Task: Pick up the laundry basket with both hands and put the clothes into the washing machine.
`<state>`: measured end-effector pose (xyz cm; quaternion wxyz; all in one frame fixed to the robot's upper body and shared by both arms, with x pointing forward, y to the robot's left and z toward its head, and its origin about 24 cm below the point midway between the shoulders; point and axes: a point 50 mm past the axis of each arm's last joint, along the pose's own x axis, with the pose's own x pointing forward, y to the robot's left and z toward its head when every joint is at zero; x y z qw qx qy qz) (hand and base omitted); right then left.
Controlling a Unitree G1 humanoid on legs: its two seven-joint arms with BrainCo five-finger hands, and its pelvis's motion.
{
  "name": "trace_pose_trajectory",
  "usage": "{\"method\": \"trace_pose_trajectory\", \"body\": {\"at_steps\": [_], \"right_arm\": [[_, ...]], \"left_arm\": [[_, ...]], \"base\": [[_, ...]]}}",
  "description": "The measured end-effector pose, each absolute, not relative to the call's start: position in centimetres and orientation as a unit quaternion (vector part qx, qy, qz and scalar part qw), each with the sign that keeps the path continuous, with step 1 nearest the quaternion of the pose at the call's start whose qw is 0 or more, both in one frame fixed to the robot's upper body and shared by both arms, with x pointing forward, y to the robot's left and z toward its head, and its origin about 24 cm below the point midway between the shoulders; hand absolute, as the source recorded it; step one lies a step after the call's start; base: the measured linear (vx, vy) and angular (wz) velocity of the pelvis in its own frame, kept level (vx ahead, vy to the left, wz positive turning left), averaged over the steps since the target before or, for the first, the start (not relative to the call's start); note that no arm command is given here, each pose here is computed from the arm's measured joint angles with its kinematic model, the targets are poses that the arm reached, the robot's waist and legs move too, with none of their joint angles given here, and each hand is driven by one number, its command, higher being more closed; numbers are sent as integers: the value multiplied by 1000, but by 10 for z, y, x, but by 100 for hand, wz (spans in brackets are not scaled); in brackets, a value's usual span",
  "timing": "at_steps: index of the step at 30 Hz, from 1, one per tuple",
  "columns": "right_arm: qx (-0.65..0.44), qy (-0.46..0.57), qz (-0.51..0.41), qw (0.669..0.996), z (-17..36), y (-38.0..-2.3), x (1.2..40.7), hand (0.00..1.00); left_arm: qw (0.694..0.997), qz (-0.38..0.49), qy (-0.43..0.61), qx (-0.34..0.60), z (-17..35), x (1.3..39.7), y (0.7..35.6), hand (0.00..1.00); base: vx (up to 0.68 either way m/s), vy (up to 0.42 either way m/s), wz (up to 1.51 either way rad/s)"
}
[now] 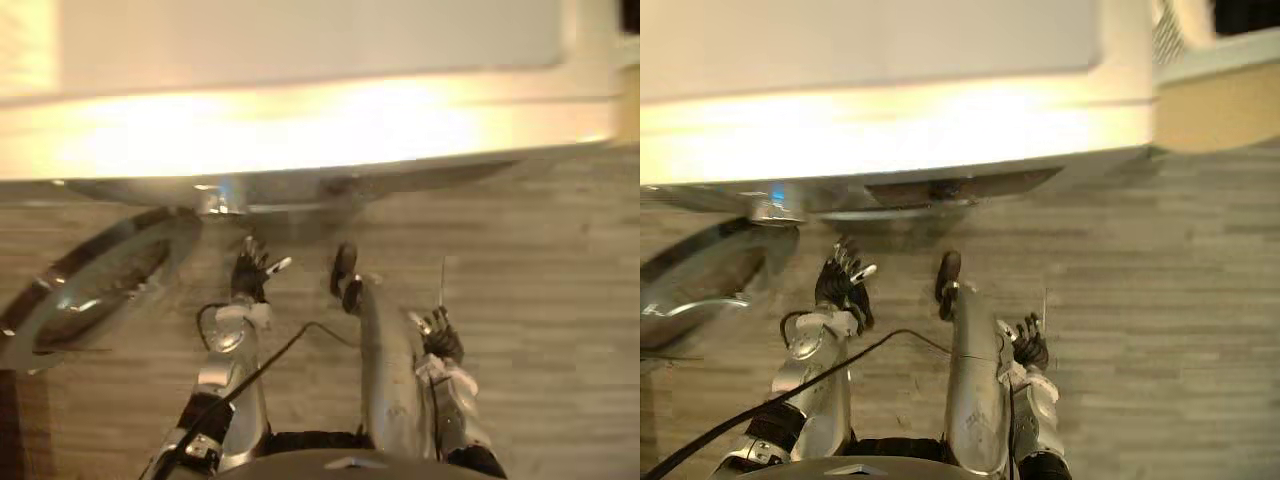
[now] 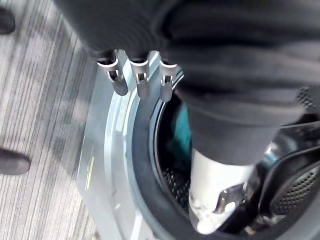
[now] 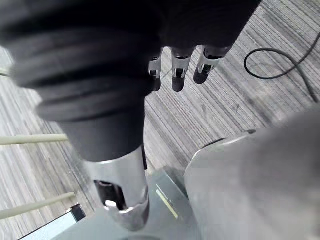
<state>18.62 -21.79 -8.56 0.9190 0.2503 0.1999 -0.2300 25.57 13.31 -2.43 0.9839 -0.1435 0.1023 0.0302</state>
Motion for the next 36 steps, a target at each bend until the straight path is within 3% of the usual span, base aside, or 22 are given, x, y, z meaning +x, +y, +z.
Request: {"method": "trace_pose_trajectory", "body": {"at_steps": [4, 8, 12, 14, 19, 23, 31, 36], "right_arm": [[218, 298, -236, 899, -118, -221, 150, 0], [196, 350, -240, 884, -131, -221, 136, 0], [203, 382, -269, 861, -140, -227, 115, 0], [207, 389, -267, 857, -143, -226, 116, 0], [239, 412, -249, 843, -150, -204, 121, 0], [227, 417, -219, 852, -150, -197, 123, 0], [180, 430, -194, 863, -150, -208, 122, 0], [167, 484, -223, 829, -162, -217, 84, 0]], "left_arm": [[952, 120, 259, -112, -92, 211, 167, 0], [894, 170, 408, -69, -137, 153, 184, 0], [852, 209, 469, -104, -156, 108, 180, 0], [845, 206, 481, -112, -159, 102, 176, 0], [857, 153, 489, -56, -158, 113, 182, 0], [868, 93, 488, -2, -156, 121, 173, 0], [876, 56, 478, 34, -153, 138, 164, 0], [866, 59, 495, 44, -157, 123, 173, 0]], "base": [[188, 9, 13], [100, 43, 18], [22, 145, 12], [36, 236, -8], [-38, 191, 2], [-76, 106, -44], [-64, 18, -92], [20, -85, -94]]}}
